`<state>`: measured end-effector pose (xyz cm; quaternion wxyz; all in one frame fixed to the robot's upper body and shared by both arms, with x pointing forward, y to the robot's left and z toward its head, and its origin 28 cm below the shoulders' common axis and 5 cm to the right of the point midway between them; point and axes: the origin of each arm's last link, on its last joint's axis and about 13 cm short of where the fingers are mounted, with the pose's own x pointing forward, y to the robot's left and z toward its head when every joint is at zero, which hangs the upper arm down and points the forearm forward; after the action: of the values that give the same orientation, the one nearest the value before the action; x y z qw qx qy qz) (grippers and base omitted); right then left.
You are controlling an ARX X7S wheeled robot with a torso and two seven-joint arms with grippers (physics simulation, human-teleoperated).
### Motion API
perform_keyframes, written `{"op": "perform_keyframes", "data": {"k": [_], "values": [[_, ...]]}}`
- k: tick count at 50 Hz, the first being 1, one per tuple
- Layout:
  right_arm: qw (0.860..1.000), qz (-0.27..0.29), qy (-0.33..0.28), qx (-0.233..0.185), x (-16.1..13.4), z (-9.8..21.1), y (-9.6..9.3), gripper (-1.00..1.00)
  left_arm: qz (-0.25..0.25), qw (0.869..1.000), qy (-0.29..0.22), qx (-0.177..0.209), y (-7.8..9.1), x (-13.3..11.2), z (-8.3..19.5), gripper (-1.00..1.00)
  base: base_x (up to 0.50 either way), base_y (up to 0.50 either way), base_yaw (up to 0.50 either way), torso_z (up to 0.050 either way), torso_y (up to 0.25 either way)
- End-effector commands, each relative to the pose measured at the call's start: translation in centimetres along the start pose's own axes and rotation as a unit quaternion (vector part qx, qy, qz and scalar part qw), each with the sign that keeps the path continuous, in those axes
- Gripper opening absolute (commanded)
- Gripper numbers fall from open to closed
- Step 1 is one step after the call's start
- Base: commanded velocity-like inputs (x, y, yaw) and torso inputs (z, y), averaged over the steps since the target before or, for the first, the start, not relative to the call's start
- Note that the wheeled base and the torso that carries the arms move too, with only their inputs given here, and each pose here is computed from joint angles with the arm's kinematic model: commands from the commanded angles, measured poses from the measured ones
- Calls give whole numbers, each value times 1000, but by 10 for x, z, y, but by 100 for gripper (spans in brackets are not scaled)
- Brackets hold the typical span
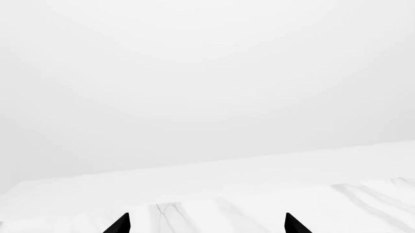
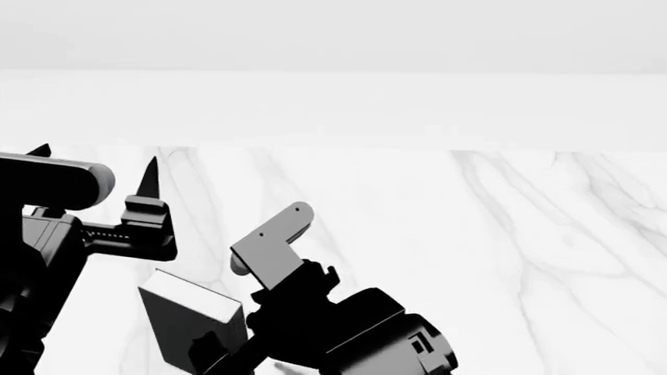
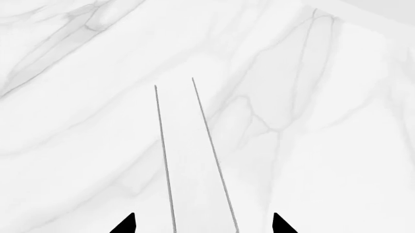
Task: Pick up the book on the left and place it on top of the shelf.
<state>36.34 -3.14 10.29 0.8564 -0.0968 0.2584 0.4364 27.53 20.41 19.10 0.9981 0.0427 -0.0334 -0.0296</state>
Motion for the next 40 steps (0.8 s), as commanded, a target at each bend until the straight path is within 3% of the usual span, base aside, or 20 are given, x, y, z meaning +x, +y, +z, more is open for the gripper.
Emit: {"op": "perform_keyframes", "data": {"k": [1, 12, 13, 30, 40], "values": [[1000, 30, 4, 2, 6, 0, 5, 100, -8, 1000, -8, -15, 2, 1, 1, 100, 0, 0, 0, 0, 0], [1000, 26, 4, 0, 7, -2, 5, 100, -7, 999, -10, -31, 3, 2, 2, 100, 0, 0, 0, -1, -154], [1000, 14, 0, -2, 8, -2, 3, -100, -6, 999, -10, -30, 3, 2, 2, 100, 0, 0, 0, 0, 0], [1000, 14, -1, -3, 8, -3, 4, -100, -21, 999, -4, -35, 3, 1, -1, 100, 0, 0, 0, 0, 0], [1000, 12, -6, -10, 3, 3, 7, -100, -23, 999, -5, -41, 4, 0, 1, 100, 0, 0, 0, 0, 250]]}}
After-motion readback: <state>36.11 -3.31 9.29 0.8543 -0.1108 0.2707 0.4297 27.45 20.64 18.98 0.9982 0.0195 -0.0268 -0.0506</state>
